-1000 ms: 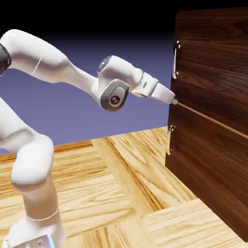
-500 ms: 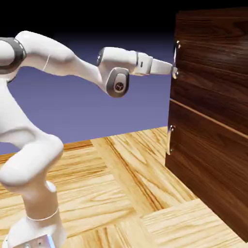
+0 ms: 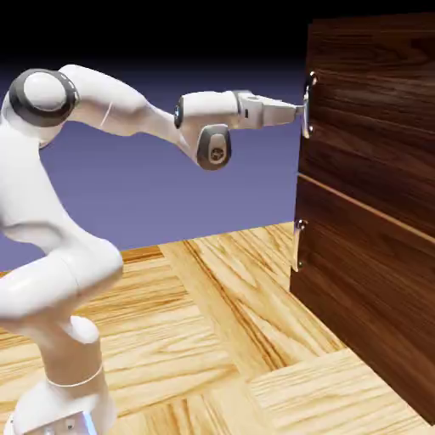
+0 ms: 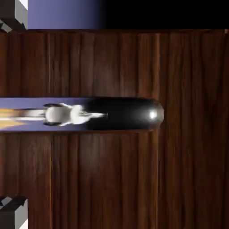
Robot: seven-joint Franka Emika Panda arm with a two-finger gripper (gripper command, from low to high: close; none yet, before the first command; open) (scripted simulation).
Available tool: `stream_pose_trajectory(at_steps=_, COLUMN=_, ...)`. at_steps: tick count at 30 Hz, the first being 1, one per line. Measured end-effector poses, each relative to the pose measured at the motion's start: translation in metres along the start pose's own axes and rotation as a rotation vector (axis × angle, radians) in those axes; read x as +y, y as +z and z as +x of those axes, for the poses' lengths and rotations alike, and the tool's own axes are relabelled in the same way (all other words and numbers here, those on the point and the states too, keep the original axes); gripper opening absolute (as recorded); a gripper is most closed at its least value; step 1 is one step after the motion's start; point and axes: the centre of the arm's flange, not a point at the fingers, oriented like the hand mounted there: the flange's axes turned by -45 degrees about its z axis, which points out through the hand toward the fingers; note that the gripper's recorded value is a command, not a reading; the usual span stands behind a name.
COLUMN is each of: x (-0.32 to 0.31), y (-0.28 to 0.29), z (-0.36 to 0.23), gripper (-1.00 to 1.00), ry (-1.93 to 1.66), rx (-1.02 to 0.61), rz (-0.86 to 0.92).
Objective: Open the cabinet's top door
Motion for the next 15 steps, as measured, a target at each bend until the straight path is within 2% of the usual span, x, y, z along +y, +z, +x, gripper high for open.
stream_pose_trajectory(at_steps=5, x=0.001, y=0.031, z=0.0, gripper=0.0, ry=0.003, rx=-0.001, rz=0.0)
stream_pose_trajectory(at_steps=6, x=0.002, y=0.031, z=0.0, gripper=-1.0, ry=0.003, rx=-0.001, rz=0.0)
stream_pose_trajectory(at_steps=15, x=0.013, y=-0.001, z=0.0, gripper=-1.0, ry=0.003, rx=-0.001, rz=0.066)
